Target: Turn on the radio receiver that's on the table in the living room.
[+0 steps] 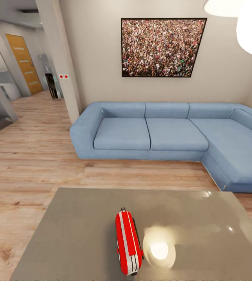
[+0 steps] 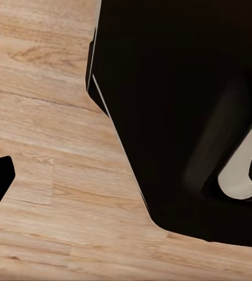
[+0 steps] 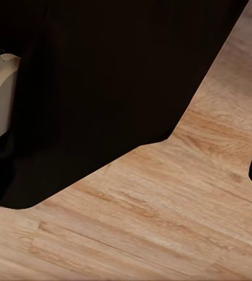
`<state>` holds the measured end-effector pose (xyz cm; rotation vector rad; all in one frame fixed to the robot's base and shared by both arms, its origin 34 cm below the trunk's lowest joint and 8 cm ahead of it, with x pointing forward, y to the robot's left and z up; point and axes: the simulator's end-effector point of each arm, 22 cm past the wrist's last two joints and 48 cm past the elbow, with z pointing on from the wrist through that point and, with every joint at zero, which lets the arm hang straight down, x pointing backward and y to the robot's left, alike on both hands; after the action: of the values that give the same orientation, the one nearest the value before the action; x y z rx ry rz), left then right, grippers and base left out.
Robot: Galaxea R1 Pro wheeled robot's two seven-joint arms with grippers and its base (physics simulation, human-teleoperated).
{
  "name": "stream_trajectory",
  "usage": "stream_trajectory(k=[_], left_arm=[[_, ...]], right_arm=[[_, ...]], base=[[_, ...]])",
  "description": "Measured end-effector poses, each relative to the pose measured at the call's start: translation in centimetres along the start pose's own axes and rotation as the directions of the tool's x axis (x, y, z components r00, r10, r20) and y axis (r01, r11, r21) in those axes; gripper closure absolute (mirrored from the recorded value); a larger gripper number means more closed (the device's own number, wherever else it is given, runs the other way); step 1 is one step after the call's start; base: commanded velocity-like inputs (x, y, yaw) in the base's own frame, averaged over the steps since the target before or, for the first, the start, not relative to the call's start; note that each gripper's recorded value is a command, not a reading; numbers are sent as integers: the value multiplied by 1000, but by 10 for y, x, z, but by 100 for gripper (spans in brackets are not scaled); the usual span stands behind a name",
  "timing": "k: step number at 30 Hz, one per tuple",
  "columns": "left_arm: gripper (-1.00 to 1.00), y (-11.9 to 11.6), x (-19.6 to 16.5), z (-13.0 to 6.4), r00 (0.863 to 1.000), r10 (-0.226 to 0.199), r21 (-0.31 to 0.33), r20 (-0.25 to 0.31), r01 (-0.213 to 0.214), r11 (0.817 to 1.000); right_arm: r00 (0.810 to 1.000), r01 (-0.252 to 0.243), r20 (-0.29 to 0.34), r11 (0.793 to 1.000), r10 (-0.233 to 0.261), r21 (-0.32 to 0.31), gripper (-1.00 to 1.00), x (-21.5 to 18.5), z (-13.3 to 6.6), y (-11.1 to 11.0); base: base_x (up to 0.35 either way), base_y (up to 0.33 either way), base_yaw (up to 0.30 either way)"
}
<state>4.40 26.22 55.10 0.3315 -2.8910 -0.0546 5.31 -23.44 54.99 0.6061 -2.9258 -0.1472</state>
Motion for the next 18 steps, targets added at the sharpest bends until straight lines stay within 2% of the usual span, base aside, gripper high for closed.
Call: stream_trajectory(k=[18], left_arm=[[-100, 2, 11, 0, 1000, 0, -7, -28, 0, 1000]], right_arm=[[1000, -2, -27, 1000, 2, -12, -100, 10, -1, 5]], base=[[0, 0, 0]])
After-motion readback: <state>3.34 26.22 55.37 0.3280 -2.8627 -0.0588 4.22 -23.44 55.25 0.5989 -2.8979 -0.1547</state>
